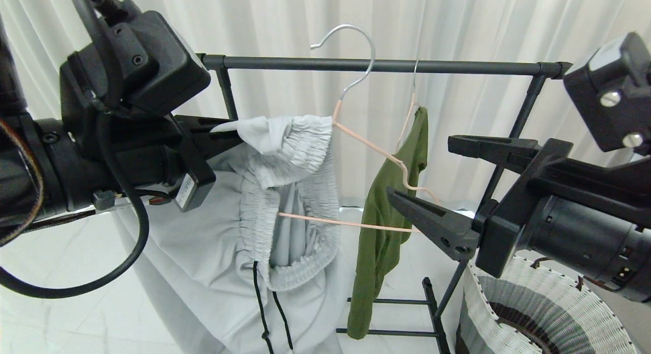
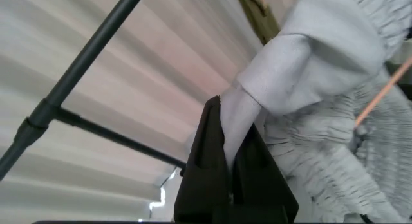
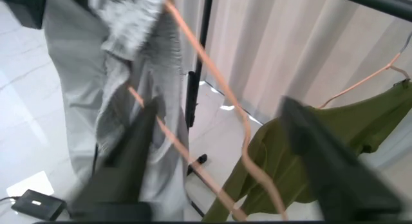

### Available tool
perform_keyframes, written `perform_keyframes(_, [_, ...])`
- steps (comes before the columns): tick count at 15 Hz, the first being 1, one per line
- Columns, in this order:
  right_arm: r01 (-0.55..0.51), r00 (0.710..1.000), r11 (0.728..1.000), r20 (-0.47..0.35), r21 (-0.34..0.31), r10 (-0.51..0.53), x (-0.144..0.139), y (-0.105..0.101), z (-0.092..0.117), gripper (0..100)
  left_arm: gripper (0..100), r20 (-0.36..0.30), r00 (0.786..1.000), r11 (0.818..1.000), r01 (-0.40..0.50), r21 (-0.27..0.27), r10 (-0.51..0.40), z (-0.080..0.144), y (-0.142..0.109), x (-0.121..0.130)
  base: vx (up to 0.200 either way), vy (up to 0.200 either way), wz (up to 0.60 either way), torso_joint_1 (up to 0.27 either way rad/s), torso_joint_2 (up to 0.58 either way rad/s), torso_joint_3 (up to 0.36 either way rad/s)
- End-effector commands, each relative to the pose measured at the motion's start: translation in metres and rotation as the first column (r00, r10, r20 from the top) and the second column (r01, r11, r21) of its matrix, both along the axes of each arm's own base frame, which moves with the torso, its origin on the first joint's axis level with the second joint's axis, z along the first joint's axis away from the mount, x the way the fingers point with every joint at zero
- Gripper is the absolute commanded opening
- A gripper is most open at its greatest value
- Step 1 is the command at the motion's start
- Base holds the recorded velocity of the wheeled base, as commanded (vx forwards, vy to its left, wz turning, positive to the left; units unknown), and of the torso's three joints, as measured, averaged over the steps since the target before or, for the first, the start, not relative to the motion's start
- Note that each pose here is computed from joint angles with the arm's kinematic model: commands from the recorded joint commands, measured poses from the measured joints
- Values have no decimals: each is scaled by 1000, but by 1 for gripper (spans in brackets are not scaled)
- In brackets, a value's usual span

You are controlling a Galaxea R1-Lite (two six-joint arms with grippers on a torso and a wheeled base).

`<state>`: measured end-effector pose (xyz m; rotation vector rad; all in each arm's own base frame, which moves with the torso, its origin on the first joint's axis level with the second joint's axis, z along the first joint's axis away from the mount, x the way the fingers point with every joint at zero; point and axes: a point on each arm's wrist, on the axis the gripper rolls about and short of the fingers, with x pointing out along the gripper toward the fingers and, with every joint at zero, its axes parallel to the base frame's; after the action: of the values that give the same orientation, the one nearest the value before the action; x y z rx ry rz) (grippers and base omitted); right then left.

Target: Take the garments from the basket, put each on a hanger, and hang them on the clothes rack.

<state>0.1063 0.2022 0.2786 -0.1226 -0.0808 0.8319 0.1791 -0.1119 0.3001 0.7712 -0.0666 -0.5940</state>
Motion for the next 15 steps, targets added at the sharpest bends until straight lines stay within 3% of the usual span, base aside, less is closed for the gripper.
perform_keyframes(1, [2, 1000, 1000, 2, 1, -2, 0, -1, 1, 100, 0, -4, 1000, 1000, -23, 4, 24, -5, 3, 1, 0, 0, 0, 0, 0, 0])
perform_keyframes(4, [1, 1000, 1000, 3, -1, -1, 0, -1, 1, 100, 0, 37, 999, 999, -36, -22, 36, -9, 0, 7, 0, 0, 0, 0, 0, 0])
perform_keyframes(8, [1, 1000, 1000, 0, -6, -1, 1, 0, -1, 100, 0, 142, 988, 995, -46, -91, 59, -7, -6, 21, 0, 0, 0, 0, 0, 0])
perform_keyframes(13, [2, 1000, 999, -24, -34, -3, 3, 5, -9, 100, 0, 269, 957, 979, -55, -198, 108, 2, -17, 38, 0, 0, 0, 0, 0, 0])
perform_keyframes(15, [31, 997, 999, -68, -40, -33, 11, 5, -16, 100, 0, 265, 960, 966, -19, -259, 90, 9, -22, 34, 0, 0, 0, 0, 0, 0])
